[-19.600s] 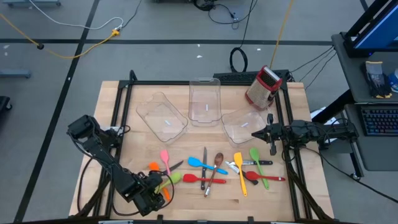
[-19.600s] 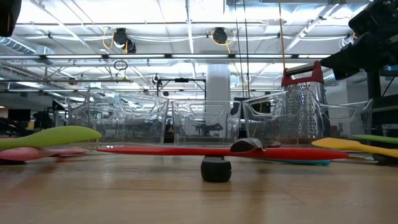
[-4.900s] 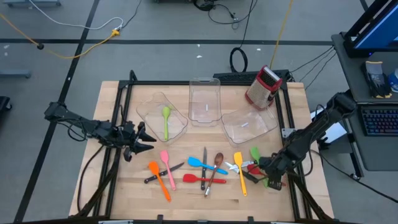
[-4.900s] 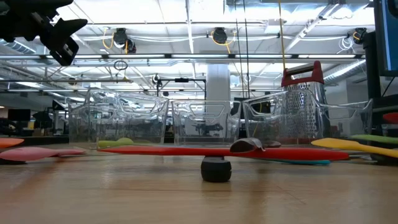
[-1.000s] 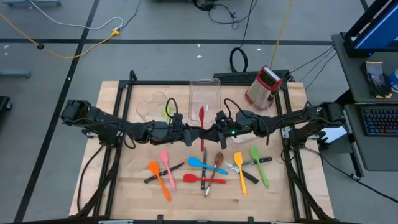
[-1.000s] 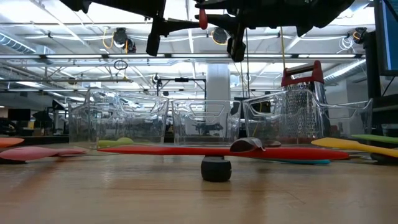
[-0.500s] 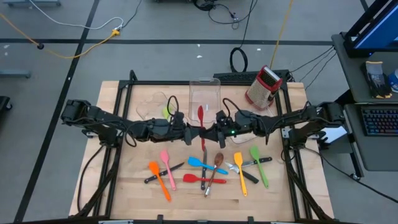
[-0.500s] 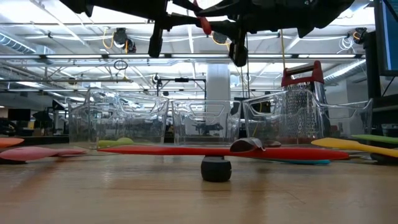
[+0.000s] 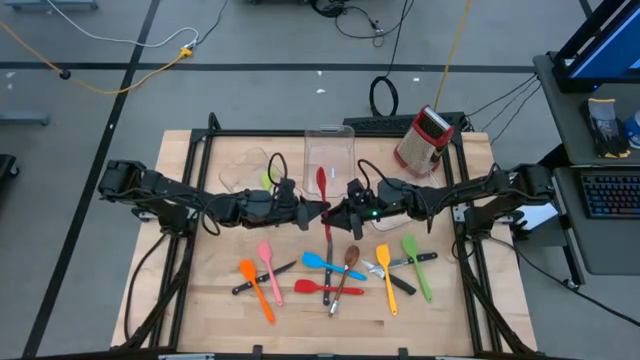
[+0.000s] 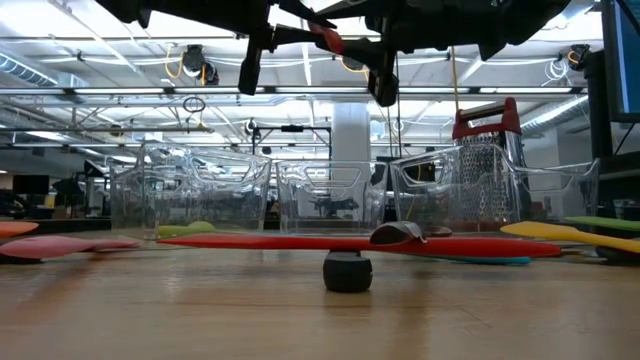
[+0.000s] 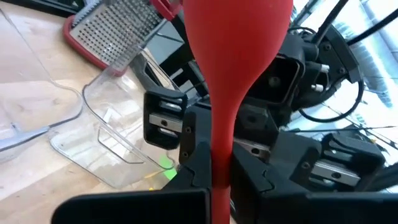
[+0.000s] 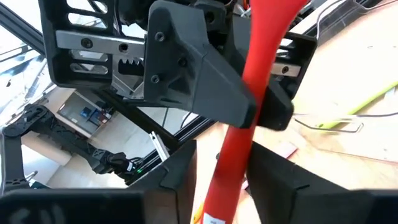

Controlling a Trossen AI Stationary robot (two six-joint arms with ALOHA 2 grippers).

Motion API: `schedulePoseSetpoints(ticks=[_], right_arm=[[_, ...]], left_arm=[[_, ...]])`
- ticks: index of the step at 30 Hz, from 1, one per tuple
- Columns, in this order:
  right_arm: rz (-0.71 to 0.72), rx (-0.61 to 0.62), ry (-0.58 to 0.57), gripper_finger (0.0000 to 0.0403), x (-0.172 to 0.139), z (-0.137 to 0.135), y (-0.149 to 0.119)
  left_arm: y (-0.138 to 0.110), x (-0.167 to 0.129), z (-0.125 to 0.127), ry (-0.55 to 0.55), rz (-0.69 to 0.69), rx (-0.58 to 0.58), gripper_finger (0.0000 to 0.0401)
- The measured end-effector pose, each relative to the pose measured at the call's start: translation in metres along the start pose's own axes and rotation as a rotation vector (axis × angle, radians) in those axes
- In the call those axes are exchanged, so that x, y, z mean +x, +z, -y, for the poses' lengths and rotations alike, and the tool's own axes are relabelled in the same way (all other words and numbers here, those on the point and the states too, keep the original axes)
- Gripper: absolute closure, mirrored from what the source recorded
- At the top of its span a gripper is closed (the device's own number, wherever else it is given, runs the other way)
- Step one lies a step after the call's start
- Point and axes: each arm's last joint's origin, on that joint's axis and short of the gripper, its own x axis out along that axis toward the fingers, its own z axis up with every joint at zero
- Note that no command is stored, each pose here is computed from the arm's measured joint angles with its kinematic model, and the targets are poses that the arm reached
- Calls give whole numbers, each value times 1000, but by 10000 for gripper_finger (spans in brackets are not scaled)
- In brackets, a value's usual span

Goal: Pick & Place Kitchen Items
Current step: Put the right red serving spoon into the left bin

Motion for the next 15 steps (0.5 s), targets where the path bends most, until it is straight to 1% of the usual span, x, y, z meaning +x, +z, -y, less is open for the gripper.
schedulePoseSetpoints(ticks=[4, 15], right_arm=[[-6, 0, -5, 258, 0, 1, -1], [-16, 3, -17, 249, 0, 2, -2]], left_arm=[[0, 0, -3, 22, -10, 9, 384], [-1, -4, -5, 68, -60, 17, 384]])
